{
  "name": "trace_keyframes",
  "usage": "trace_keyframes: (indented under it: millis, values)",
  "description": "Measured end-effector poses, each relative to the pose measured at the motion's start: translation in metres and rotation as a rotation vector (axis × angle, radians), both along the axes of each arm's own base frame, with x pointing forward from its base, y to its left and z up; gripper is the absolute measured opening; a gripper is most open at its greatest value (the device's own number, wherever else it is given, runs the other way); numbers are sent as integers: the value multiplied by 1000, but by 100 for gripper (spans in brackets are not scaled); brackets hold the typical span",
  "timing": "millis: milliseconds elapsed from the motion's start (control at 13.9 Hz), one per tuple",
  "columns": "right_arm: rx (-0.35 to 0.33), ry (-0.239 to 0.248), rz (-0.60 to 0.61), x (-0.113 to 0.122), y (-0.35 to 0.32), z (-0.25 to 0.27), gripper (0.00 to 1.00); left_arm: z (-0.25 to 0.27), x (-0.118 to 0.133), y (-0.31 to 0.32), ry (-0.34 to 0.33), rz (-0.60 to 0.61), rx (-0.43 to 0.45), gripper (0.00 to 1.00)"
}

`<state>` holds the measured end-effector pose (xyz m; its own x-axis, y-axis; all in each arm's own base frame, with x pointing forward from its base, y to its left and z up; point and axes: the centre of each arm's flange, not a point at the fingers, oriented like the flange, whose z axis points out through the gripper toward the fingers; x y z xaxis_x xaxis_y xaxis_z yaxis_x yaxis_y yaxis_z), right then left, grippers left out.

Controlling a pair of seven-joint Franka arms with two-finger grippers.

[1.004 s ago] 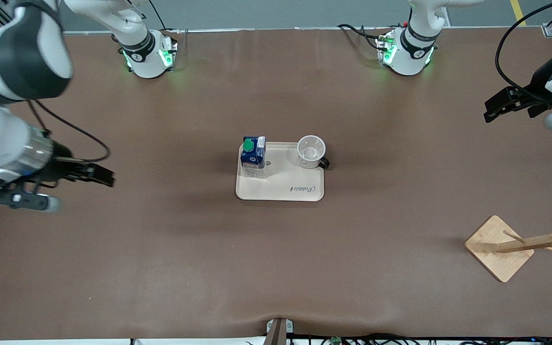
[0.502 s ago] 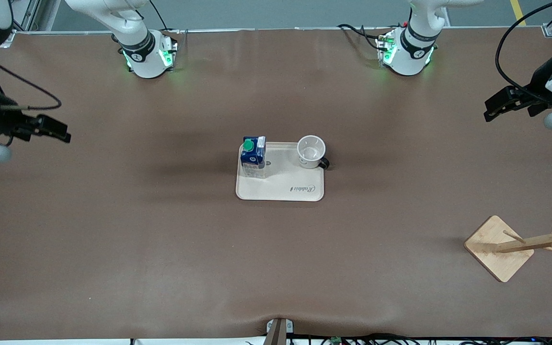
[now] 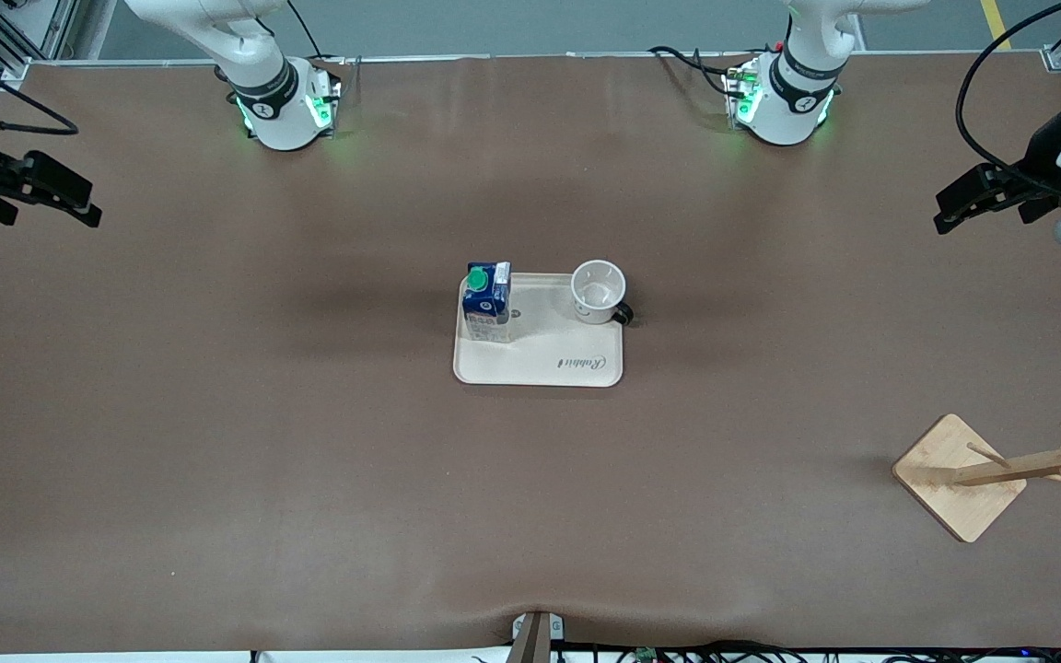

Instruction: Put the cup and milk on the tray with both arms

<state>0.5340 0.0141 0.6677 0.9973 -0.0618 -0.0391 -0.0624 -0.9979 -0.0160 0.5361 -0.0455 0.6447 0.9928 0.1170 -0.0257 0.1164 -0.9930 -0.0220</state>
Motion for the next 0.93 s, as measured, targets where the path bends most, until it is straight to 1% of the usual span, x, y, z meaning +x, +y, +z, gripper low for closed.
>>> trace_keyframes:
  millis: [215,574,932]
  values:
    - [-21,14,-19,2,-12,-8,100,0,0,0,0,1,0,100]
    - [-23,13,-28,4,-18,-10,100,0,-1,0,11,15,1,100]
    - [-22,15,2,4,-20,-11,100,2,-2,-1,15,15,2,100]
